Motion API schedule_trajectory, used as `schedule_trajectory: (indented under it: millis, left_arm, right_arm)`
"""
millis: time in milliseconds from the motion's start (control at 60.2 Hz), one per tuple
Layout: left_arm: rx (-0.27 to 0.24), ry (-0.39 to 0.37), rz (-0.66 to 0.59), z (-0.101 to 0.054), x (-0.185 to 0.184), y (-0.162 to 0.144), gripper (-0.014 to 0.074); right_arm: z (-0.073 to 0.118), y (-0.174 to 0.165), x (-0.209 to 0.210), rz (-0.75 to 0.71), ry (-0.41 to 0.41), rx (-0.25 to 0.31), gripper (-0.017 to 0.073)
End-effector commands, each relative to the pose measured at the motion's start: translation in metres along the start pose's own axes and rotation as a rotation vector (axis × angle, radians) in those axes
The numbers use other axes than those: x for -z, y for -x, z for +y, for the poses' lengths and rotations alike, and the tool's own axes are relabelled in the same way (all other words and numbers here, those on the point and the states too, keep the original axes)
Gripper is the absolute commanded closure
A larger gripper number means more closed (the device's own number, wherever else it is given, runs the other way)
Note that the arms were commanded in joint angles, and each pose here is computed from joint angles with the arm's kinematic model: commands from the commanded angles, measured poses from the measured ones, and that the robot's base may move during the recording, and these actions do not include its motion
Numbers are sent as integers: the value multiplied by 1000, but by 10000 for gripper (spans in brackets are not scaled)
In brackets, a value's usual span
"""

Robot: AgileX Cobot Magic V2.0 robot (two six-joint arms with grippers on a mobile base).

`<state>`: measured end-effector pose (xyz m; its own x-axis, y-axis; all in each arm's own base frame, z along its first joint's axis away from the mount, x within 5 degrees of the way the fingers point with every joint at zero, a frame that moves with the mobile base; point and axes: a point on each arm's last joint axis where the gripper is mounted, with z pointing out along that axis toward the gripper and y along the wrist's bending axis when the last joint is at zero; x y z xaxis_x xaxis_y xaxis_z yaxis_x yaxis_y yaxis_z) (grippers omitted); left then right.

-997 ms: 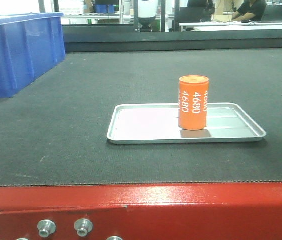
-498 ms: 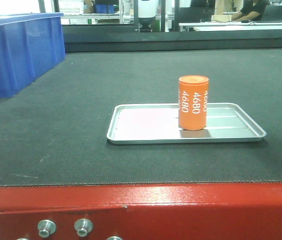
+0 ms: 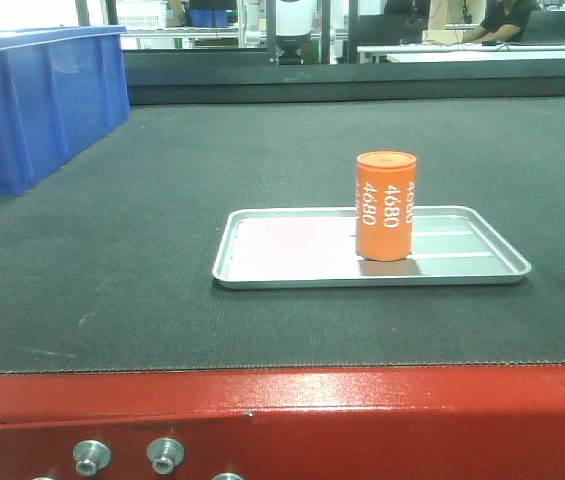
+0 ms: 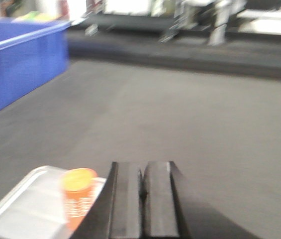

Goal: Grab orange capacitor from left shelf to right conveyor

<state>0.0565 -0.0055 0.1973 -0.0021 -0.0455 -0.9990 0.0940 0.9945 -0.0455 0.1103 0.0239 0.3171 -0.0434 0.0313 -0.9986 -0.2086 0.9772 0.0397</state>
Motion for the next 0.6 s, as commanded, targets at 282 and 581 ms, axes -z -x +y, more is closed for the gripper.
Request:
schedule_trajectory:
  millis: [282, 581]
  left_arm:
    - [4, 2, -106, 0, 2, 10, 720]
    - [4, 2, -106, 0, 2, 10, 720]
  right_arm:
    - [-16, -62, 51, -189, -203, -32, 504]
    - [-18, -105, 51, -187, -218, -15, 504]
